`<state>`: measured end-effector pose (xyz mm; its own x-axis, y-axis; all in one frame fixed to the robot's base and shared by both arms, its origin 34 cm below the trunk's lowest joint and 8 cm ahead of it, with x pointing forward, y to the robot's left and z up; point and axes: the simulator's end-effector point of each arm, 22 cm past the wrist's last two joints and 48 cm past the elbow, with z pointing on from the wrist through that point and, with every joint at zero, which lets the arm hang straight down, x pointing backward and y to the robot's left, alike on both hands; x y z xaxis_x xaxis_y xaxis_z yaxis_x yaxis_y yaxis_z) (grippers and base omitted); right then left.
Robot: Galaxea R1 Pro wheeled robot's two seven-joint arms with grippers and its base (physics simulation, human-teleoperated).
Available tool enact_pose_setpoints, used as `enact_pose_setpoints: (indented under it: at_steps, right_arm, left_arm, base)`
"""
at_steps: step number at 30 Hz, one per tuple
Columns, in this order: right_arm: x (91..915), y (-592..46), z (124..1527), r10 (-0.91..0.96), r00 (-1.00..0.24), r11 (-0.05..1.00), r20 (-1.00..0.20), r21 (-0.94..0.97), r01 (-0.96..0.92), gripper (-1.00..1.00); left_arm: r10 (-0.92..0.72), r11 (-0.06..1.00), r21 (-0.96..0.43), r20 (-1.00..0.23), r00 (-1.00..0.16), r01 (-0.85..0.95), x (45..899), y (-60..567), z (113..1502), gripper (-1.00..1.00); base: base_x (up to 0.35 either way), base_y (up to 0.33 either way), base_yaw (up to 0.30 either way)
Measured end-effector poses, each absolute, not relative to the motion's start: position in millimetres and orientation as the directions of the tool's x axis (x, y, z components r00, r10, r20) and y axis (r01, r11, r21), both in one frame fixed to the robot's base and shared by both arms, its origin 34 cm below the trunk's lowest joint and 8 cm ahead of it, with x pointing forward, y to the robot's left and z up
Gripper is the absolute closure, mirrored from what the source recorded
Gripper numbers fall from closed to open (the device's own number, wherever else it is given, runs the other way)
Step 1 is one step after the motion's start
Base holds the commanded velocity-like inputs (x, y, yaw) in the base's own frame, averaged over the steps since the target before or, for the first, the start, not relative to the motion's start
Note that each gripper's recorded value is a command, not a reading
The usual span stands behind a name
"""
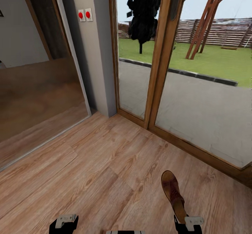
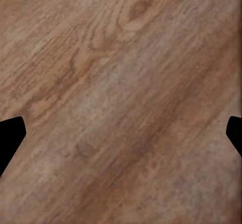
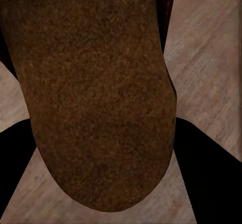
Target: Pick up the two gym shoes and the two sandals from the corridor floor and place them onto the hallstand (shoe rack) in the corridor, making sure they are on the rack and not on the floor. Arrange them so the two gym shoes are next to each other and the two sandals are next to each other.
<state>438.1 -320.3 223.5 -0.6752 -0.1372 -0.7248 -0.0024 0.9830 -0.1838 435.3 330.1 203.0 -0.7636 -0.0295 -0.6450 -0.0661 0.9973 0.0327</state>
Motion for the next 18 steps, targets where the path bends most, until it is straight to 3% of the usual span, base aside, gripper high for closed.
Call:
enact_pose_setpoints:
  at_steps: [18]
  right_arm:
    - [453,-321,260,-0.138,-0.656,0.983,-0.742,-0.185,0.002,1.0]
  left_arm:
    - [-0.029,0.997,0.03,-0.667,-0.745,-0.066,452,330,240,-1.0]
  base:
    - [0.0,0.0,-0.095]
